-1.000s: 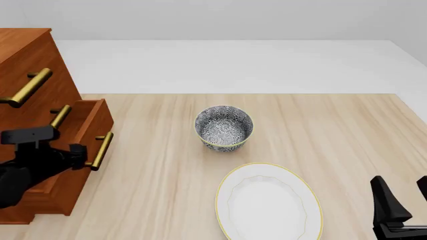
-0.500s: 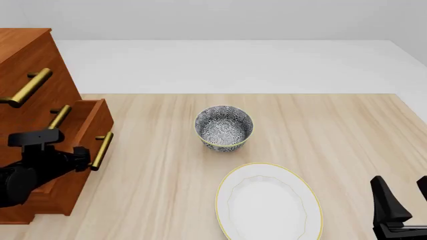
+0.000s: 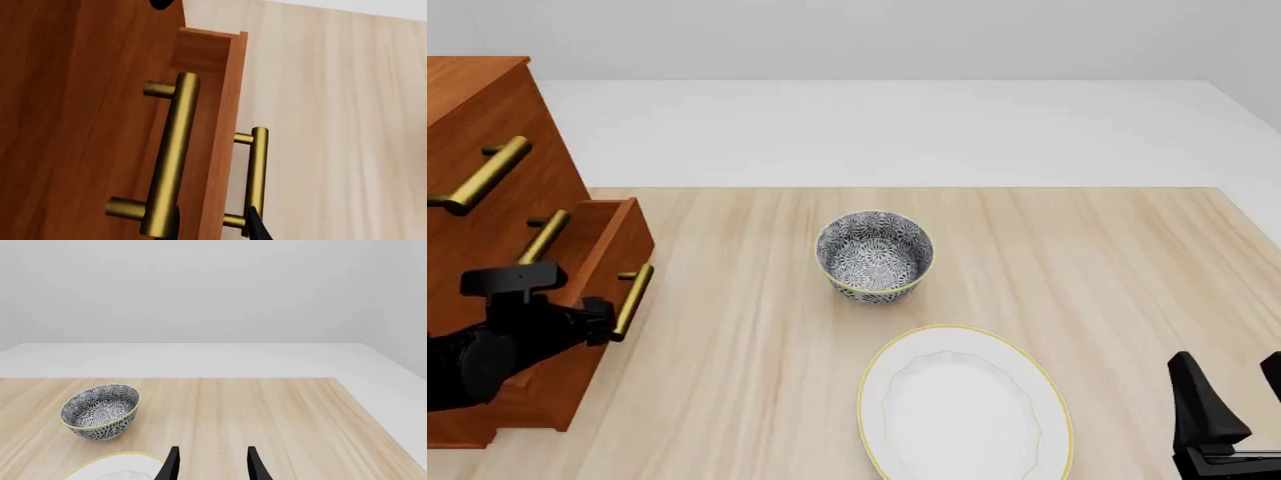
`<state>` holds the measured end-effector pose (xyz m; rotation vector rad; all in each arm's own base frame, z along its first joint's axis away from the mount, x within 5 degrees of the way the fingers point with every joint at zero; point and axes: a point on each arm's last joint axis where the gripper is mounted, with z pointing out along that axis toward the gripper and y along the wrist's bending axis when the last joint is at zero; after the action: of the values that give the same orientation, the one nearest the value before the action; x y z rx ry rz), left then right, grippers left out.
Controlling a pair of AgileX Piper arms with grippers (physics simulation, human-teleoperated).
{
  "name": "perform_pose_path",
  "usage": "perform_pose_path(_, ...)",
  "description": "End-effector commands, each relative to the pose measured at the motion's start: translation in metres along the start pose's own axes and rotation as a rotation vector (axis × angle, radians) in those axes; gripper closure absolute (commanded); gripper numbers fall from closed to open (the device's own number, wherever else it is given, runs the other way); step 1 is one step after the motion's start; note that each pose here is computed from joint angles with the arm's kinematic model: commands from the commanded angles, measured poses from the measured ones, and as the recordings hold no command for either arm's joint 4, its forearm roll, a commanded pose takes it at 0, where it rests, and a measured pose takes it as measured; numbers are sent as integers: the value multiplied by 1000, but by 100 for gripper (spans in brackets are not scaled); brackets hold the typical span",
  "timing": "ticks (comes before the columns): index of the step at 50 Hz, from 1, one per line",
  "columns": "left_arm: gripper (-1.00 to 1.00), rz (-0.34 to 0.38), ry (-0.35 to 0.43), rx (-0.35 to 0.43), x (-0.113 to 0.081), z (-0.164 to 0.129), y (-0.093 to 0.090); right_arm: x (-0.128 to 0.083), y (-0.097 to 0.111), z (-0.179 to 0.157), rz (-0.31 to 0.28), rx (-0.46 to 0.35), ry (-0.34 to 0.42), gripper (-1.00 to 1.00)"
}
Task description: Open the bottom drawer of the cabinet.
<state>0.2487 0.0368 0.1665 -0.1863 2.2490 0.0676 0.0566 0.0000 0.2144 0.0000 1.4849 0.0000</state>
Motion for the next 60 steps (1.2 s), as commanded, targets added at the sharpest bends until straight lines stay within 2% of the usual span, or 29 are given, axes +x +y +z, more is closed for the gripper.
perform_pose_path(1,-100,-10,33,12,9,13,-4,0,0,0,0,0,0,-100)
perform_pose_path(14,-100,-54,74,20,18,32,-8,0,0,0,0,0,0,-100)
perform_pose_path(30,-100,-16,126,38,21,47,-16,0,0,0,0,0,0,-100)
perform_pose_path(43,-100,-14,152,47,26,54,-21,0,0,0,0,0,0,-100)
perform_pose_path(49,-100,-12,172,53,35,59,-24,0,0,0,0,0,0,-100)
perform_pose_path(60,-100,-8,193,64,35,63,-29,0,0,0,0,0,0,-100)
